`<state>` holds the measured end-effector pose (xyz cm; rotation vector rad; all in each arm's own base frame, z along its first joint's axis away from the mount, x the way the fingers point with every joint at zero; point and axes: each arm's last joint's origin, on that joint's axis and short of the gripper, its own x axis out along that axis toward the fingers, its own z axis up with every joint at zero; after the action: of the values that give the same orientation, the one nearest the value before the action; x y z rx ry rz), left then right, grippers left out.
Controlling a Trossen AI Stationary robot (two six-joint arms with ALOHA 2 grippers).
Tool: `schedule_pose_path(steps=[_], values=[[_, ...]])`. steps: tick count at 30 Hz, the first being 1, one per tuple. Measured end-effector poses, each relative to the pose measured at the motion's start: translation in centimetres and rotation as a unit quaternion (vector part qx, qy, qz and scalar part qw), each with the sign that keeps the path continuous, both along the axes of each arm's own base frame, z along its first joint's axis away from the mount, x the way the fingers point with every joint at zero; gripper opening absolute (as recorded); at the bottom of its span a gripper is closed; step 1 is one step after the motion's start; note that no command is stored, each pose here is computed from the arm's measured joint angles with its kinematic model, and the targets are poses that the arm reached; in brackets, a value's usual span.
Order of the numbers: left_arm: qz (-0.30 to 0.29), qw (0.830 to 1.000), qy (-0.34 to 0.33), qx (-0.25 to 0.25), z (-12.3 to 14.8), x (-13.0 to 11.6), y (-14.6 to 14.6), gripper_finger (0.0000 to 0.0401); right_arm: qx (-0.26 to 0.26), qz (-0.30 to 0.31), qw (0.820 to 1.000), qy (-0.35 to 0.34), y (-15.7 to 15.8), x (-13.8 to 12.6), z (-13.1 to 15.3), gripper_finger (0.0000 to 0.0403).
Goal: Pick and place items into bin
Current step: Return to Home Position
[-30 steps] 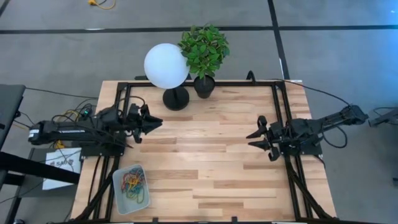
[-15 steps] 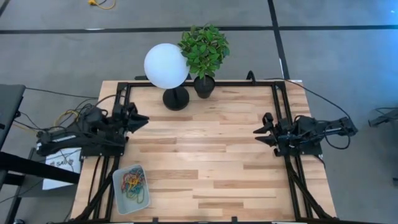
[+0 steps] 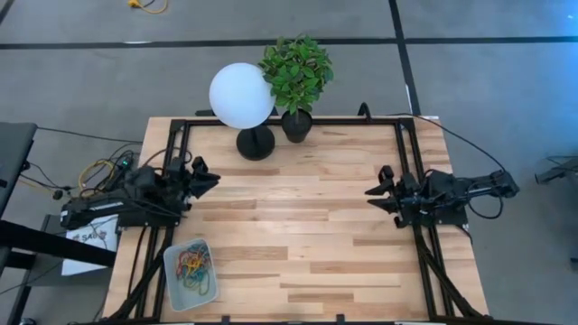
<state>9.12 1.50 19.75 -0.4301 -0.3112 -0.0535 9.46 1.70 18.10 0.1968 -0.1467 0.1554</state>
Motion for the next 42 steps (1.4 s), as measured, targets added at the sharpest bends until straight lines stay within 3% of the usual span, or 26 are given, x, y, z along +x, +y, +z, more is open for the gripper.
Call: schedule_pose_path(steps=[4,13,28,42], values=[[0.011,1.000,-0.006,0.012,0.1,0.0,0.0,0.0084,-0.003,-0.006,1.000,0.005,0.0,0.0,-0.1,0.0118],[0.067,0.988,0.135,-0.046,-2.7,0.4,0.5,0.0084,-0.014,-0.031,0.999,0.019,-0.2,0.1,-0.4,0.0118],[0.097,0.984,0.149,-0.019,-2.9,0.5,0.6,0.0084,-0.016,-0.029,0.999,0.027,-0.1,0.1,-0.6,0.0118],[0.095,0.984,0.148,-0.029,-2.9,0.5,0.6,0.0084,-0.016,-0.029,0.999,0.027,-0.1,0.1,-0.6,0.0118]])
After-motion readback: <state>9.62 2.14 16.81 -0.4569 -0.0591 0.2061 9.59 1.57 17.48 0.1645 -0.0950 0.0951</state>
